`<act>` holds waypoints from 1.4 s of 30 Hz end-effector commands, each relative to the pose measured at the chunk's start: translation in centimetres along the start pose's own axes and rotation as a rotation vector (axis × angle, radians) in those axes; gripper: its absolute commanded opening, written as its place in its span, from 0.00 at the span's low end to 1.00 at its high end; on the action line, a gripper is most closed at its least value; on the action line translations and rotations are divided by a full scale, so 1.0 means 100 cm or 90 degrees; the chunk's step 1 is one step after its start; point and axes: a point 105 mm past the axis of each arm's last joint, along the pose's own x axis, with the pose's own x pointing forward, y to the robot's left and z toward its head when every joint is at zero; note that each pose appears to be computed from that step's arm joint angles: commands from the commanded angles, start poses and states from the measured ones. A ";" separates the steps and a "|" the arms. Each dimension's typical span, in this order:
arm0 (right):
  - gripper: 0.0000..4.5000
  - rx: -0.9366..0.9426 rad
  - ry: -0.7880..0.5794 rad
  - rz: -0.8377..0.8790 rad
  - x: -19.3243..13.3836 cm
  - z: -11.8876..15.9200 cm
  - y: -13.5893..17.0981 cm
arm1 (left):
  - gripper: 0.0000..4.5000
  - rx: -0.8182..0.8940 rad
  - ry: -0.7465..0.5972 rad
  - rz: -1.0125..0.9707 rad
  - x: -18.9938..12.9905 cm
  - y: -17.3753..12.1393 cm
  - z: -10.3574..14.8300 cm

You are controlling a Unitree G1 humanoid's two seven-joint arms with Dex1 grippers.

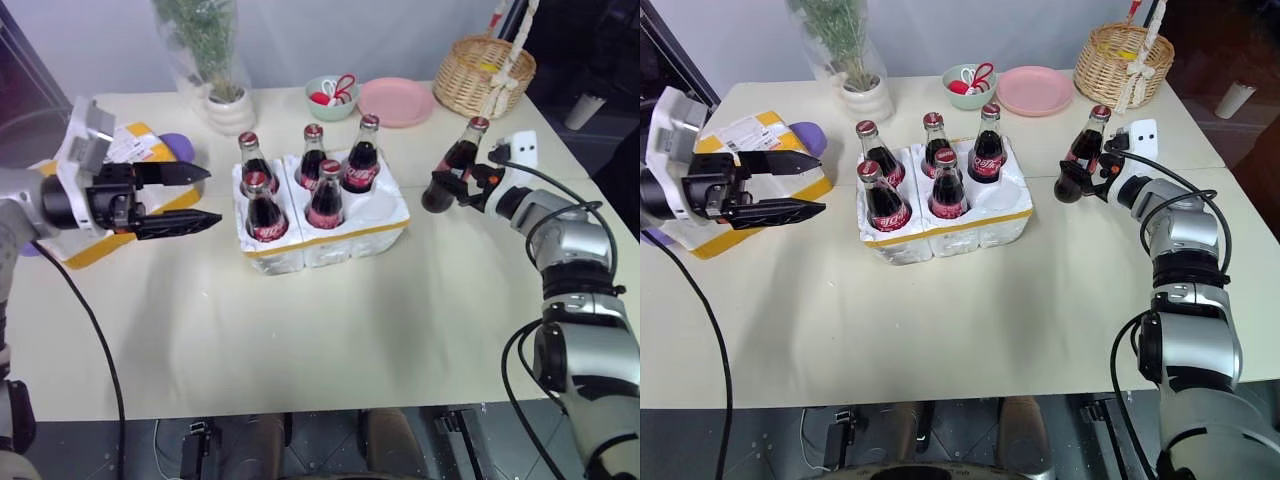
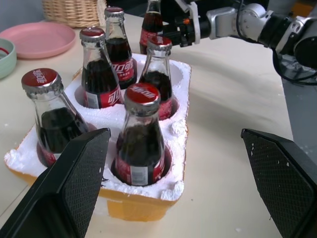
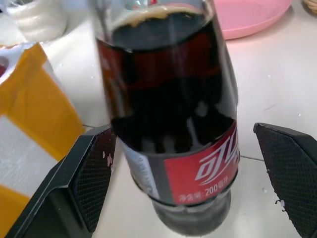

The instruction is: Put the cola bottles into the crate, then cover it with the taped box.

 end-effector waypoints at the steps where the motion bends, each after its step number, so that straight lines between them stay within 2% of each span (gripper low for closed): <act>1: 1.00 -0.001 -0.040 0.006 0.001 0.017 -0.001 | 0.98 0.039 -0.013 0.018 -0.005 -0.001 0.011; 4: 0.82 0.007 -0.059 0.018 0.001 0.020 0.001 | 1.00 0.041 -0.014 0.018 -0.004 -0.001 0.012; 6: 0.61 0.008 -0.070 0.026 0.000 0.023 0.003 | 1.00 0.042 -0.016 0.019 -0.003 -0.001 0.013; 12: 0.61 -0.044 -0.127 0.052 -0.006 0.045 0.011 | 1.00 0.043 -0.020 0.020 0.000 0.002 0.011; 17: 0.61 -0.065 -0.199 0.072 -0.022 0.081 0.017 | 1.00 0.035 -0.021 0.023 -0.001 0.004 0.009; 21: 0.61 -0.062 -0.256 0.167 -0.042 0.116 0.051 | 1.00 0.027 -0.013 0.029 -0.005 0.005 0.004; 24: 0.61 -0.070 -0.253 0.252 -0.052 0.126 0.085 | 1.00 0.026 -0.008 0.036 -0.007 0.006 0.001; 29: 0.61 -0.090 -0.203 0.363 -0.058 0.117 0.136 | 1.00 0.027 -0.007 0.035 -0.004 0.006 -0.003; 32: 0.61 -0.117 -0.156 0.403 -0.053 0.099 0.158 | 1.00 0.029 -0.008 0.034 -0.002 0.006 -0.003; 37: 0.61 -0.124 -0.089 0.407 -0.043 0.070 0.161 | 1.00 0.033 -0.011 0.037 -0.001 0.006 -0.003; 42: 0.61 -0.138 -0.060 0.388 -0.033 0.055 0.156 | 1.00 0.035 -0.011 0.042 -0.002 0.005 -0.003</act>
